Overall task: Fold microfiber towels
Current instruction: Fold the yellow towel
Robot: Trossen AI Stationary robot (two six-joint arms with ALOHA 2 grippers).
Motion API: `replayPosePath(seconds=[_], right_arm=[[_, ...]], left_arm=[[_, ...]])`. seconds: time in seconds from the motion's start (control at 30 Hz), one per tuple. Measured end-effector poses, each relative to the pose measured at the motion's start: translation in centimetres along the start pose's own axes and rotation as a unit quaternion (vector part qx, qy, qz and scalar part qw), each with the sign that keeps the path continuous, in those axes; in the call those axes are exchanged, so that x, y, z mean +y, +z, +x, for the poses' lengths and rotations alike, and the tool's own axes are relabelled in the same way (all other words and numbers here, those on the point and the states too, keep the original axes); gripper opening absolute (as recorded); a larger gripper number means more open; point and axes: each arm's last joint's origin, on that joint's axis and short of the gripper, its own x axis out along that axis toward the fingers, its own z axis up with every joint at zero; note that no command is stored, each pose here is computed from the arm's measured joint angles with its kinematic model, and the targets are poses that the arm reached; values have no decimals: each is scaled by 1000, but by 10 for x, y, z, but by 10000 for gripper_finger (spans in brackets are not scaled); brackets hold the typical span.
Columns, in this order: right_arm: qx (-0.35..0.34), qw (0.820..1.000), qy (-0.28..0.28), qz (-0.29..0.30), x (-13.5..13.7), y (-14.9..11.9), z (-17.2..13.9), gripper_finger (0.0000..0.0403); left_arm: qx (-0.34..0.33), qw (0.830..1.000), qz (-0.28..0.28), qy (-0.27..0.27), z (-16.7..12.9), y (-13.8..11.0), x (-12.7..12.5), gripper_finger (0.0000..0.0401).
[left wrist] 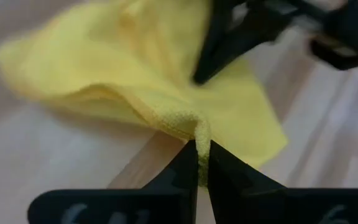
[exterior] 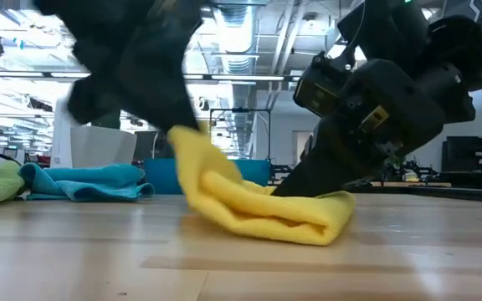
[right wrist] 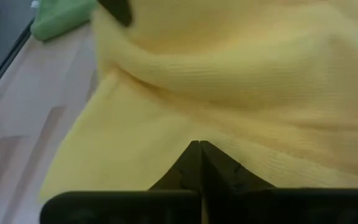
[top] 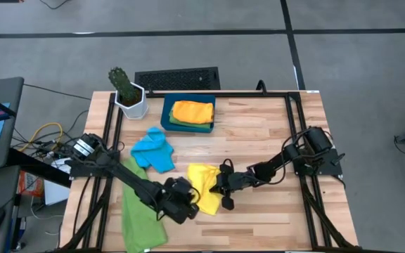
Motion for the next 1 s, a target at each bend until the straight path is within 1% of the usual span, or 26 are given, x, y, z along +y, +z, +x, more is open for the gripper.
replayPosePath(seconds=[0.07, 0.2, 0.27, 0.33, 0.4, 0.5, 0.6, 0.73, 0.9, 1.0], right_arm=[[-1, 1000, -2, -7, -1, 0, 0, 19], [-1, 1000, -3, -9, -3, 1, 0, 18], [-1, 1000, -4, -9, -3, 1, 0, 22], [-1, 1000, -5, -9, -4, 1, 0, 27], [1, 1000, -7, -8, -6, 1, 1, 29], [5, 1000, -15, -5, -10, 2, 1, 27], [7, 1000, -20, -6, -14, 2, 1, 22], [0, 1000, -24, -2, -18, 5, 1, 20], [-31, 999, -17, 2, -15, 21, -8, 26], [-30, 999, -17, -2, -14, 26, -15, 24]], left_arm=[[-5, 999, 38, -11, -2, 11, -7, 16], [-18, 995, 89, -35, -5, 30, -18, 16], [-19, 992, 108, -55, -4, 37, -23, 16], [-11, 990, 121, -72, -2, 40, -24, 16], [5, 988, 131, -77, 5, 39, -23, 16], [49, 985, 153, -64, 9, 35, -16, 16], [67, 984, 155, -56, 12, 34, -13, 16], [54, 984, 151, -83, 13, 36, -19, 16], [48, 983, 153, -91, 13, 37, -21, 16], [50, 983, 153, -89, 13, 36, -20, 16]])
